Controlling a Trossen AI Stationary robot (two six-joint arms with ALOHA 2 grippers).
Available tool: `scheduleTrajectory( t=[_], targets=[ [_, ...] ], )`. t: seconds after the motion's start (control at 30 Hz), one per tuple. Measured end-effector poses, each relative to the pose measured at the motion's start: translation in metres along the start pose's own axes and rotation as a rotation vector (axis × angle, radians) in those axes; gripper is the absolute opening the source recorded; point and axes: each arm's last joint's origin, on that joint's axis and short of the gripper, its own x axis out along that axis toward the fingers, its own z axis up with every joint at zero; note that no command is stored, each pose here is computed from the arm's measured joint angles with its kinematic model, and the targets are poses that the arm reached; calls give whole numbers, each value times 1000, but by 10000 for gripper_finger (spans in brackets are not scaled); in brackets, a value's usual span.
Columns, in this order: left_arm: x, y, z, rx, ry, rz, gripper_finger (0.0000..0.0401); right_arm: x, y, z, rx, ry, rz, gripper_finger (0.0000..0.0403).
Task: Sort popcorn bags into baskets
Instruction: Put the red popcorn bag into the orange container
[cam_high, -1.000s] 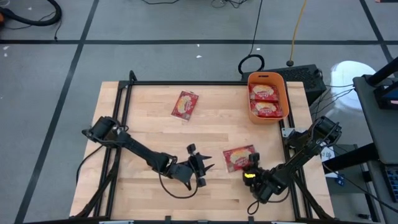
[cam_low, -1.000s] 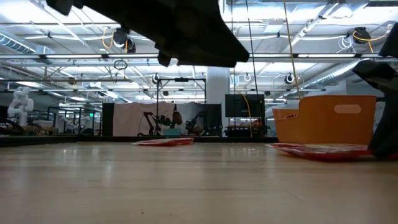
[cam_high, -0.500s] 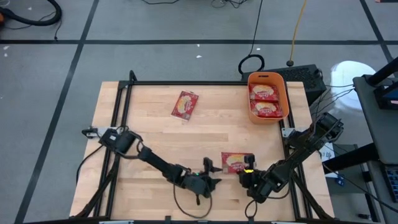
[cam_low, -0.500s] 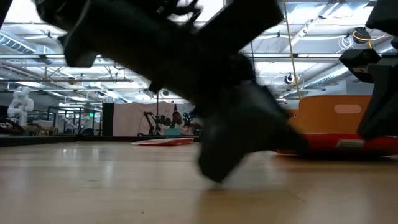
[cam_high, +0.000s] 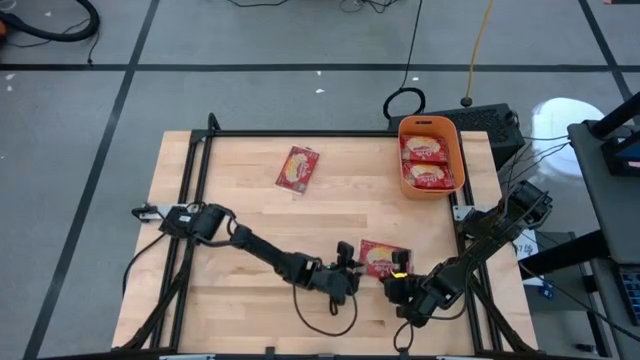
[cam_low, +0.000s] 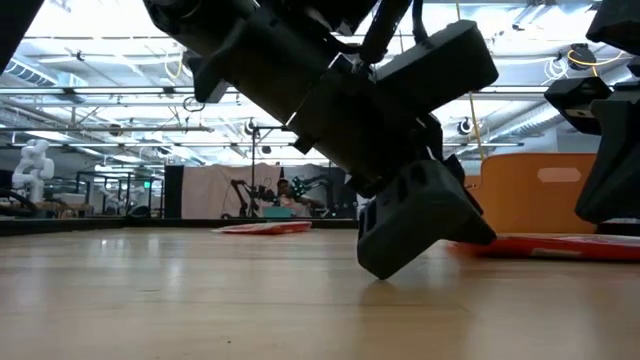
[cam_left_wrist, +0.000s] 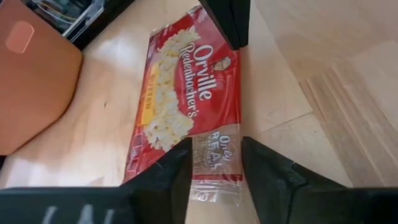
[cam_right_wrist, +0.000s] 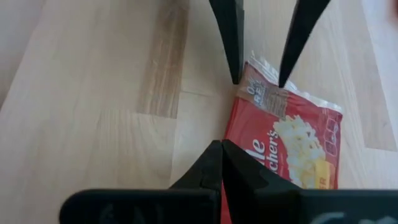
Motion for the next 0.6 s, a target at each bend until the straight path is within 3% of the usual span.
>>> scheduleTrajectory(
  t=[0.13, 0.33, 0.47, 0.6],
  targets=[
    [0, 0, -1, 7, 1, -3, 104, 0, 0, 0, -1, 0, -1, 0],
    [4, 5, -4, -29, 16, -6, 10, -1, 0, 1, 16, -5, 3, 0],
    [5, 7, -6, -63, 15, -4, 7, -7, -1, 3, 77, -22, 17, 4],
    [6, 8, -4, -76, -4, 11, 4, -6, 1, 1, 88, -29, -3, 35]
  ],
)
